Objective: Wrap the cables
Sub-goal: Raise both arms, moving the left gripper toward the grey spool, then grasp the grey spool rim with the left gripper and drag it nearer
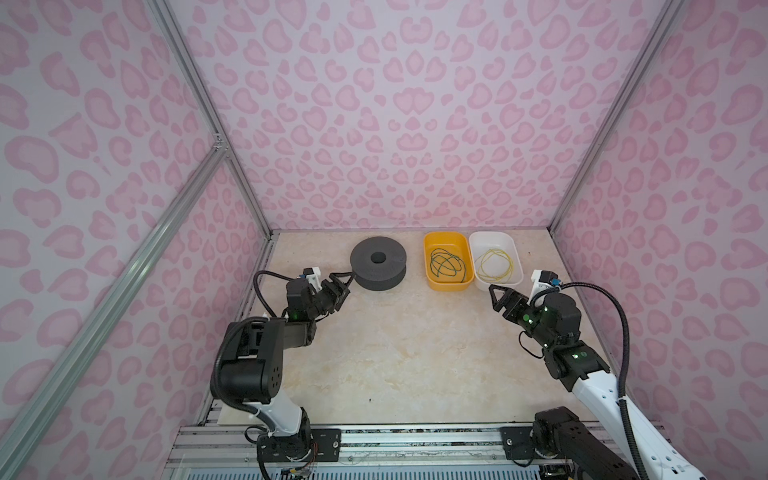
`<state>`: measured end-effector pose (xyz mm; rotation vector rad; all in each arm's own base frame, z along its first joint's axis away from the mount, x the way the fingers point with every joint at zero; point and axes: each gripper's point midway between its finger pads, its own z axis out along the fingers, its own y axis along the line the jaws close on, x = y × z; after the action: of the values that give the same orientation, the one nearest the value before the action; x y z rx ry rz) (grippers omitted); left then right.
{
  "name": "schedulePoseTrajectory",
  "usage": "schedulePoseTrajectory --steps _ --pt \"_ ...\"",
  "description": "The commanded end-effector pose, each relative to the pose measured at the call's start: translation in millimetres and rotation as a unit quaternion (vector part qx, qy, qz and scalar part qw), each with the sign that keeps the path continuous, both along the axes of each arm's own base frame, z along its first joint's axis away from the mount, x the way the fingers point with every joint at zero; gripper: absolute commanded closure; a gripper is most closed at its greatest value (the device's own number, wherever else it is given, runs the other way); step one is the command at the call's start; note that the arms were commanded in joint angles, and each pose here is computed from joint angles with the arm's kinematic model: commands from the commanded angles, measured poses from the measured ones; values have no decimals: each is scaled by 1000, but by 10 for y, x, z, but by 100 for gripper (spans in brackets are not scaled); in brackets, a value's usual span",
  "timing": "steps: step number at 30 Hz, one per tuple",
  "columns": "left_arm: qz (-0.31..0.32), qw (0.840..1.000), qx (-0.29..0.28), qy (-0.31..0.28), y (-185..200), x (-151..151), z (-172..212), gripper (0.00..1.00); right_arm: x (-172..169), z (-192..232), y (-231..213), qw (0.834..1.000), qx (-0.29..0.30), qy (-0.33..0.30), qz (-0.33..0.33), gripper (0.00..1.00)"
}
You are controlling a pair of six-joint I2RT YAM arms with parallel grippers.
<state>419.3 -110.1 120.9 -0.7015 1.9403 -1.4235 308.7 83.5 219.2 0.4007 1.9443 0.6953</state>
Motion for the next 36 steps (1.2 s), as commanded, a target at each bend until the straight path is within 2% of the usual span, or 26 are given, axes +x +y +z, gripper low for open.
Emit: schedulePoseTrajectory --steps 1,8,15,22,29,36 --pt "3 995 -62 -72 -25 211 308 18 11 13 -48 1000 -7 -2 -9 12" --pt "7 996 -64 -64 -56 488 73 23 14 -15 -82 1000 -13 5 -13 13" --pt "2 997 -70 -28 -94 690 -221 30 42 -111 -73 999 -13 27 -12 15" --pt "-20 997 -63 -37 -163 847 -226 33 16 -162 -20 999 0 36 -1 18" --pt "-32 996 -68 -40 -203 956 -273 41 11 -163 -10 999 2 35 3 20" --pt "-36 997 -62 -34 -210 983 -370 70 7 -175 3 999 3 36 6 22"
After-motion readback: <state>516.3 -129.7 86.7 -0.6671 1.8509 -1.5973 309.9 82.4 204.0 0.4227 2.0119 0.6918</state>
